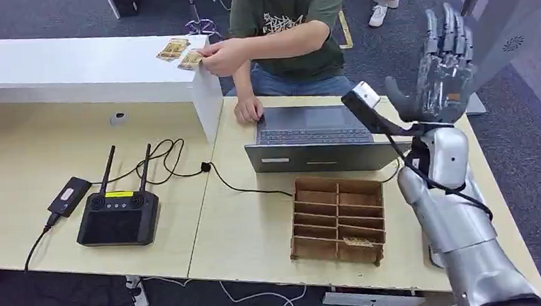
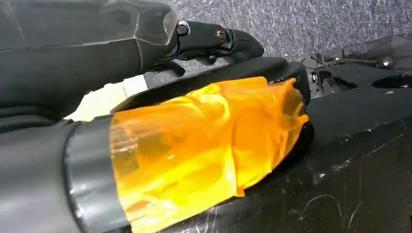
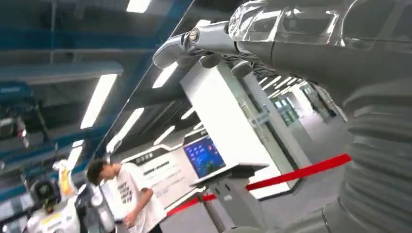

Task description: Pass the card to the sensor for recognition and then transmit it.

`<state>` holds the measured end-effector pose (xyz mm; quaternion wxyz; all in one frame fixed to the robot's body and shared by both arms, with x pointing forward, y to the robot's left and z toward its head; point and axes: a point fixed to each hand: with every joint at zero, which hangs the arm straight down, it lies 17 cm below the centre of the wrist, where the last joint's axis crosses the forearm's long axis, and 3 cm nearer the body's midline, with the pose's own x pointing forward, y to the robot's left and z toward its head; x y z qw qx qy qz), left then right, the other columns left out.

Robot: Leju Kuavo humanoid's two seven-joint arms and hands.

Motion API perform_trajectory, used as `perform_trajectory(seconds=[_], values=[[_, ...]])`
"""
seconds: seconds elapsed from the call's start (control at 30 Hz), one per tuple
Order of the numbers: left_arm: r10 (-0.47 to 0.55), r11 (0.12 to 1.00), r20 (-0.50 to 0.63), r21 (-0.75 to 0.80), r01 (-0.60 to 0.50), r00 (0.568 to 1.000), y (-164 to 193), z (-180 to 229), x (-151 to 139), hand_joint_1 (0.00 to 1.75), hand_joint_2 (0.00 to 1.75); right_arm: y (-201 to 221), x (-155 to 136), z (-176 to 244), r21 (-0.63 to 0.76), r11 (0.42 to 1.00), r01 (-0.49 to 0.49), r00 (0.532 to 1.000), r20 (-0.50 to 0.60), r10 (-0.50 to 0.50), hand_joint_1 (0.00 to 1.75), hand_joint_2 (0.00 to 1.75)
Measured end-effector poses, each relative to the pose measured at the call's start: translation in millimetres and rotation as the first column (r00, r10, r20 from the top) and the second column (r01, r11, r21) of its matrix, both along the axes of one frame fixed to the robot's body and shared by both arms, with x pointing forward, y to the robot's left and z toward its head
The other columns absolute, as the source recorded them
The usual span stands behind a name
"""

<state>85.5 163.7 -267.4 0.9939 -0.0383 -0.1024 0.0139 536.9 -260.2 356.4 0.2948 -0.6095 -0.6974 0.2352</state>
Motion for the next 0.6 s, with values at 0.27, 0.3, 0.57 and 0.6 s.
perform_trajectory(seconds=[0.27, 0.3, 0.57, 0.6], values=[[0.040, 0.999, 0.005, -0.003, -0.040, 0.999, 1, 0, 0, 0.00, 0.00, -53, -73, -4, 0.026, 0.998, 0.050, 0.990, 0.128, -0.053, 0.00, 1.75], [0.046, 0.999, 0.004, -0.003, -0.046, 0.999, 1, 0, -1, 0.00, 0.00, -57, -84, -6, 0.028, 0.998, 0.055, 0.988, 0.143, -0.059, 0.00, 1.75], [0.095, 0.995, 0.002, -0.007, -0.095, 0.996, 1, 0, -1, 0.00, 0.00, -79, -145, -21, 0.019, 0.997, 0.077, 0.983, 0.164, -0.080, 0.00, 1.75], [0.096, 0.995, 0.003, -0.007, -0.096, 0.995, 1, 0, -1, 0.00, 0.00, -80, -151, -21, 0.015, 0.997, 0.078, 0.983, 0.166, -0.079, 0.00, 1.75]])
